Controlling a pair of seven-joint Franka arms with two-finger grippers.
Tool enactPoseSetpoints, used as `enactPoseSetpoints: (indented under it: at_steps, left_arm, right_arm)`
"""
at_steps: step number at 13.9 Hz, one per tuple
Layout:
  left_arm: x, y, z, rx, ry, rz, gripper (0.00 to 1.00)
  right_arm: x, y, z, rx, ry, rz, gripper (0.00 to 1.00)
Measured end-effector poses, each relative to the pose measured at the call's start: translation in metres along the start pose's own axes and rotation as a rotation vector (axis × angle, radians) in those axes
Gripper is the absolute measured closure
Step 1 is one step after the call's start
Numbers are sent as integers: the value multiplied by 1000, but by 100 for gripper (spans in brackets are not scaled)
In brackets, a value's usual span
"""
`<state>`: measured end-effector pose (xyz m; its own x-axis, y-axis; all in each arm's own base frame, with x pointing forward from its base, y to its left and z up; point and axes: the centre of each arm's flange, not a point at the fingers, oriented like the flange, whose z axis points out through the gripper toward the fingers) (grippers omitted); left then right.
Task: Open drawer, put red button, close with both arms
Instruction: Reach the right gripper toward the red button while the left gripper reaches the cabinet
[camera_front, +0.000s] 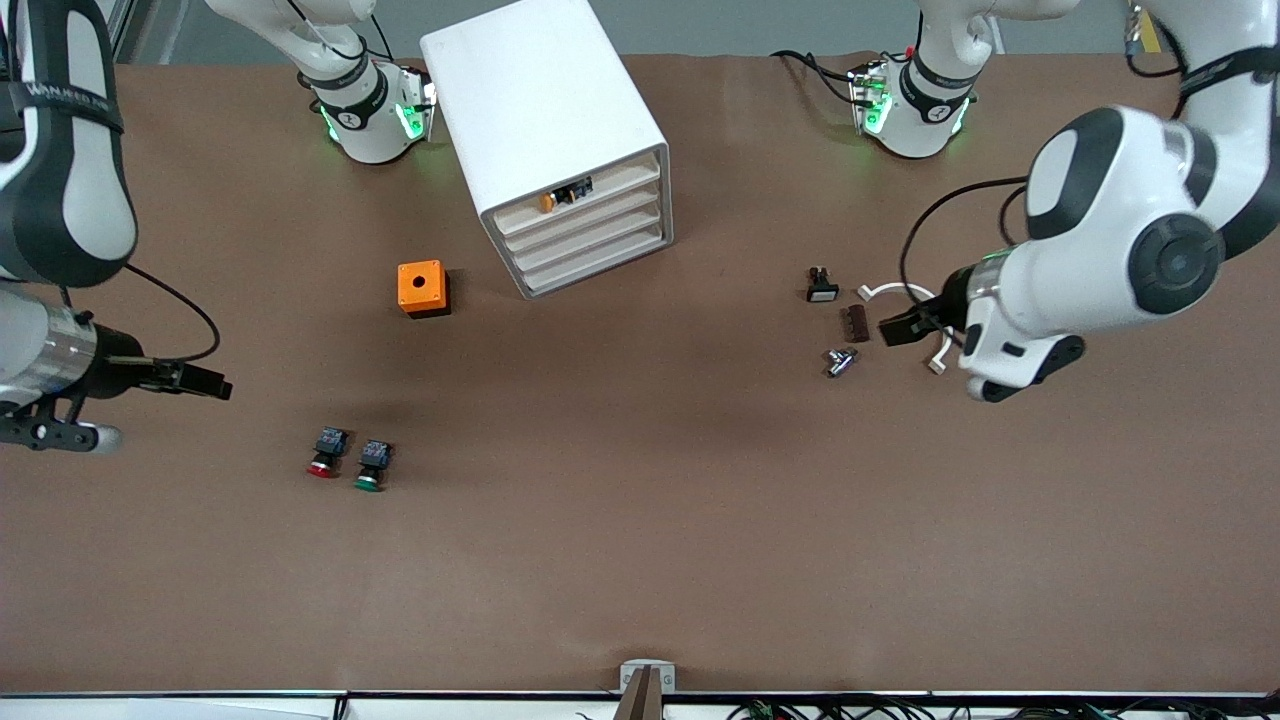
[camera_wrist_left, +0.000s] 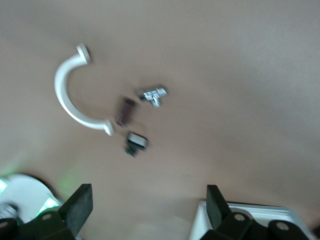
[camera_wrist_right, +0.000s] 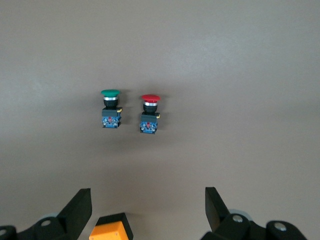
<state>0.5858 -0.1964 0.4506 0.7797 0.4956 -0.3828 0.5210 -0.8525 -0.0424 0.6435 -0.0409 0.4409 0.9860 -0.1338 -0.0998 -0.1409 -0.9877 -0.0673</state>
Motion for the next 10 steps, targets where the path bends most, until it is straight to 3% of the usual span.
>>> enactPoseSetpoints:
  at_steps: [5, 10]
  left_arm:
    - [1, 60, 80, 25, -204, -352, 0]
    - [-20, 102, 165, 172, -345, -674, 0]
  right_arm:
    - [20, -7, 67, 0, -54, 35, 0]
    - [37, -10, 150, -16, -104, 106, 0]
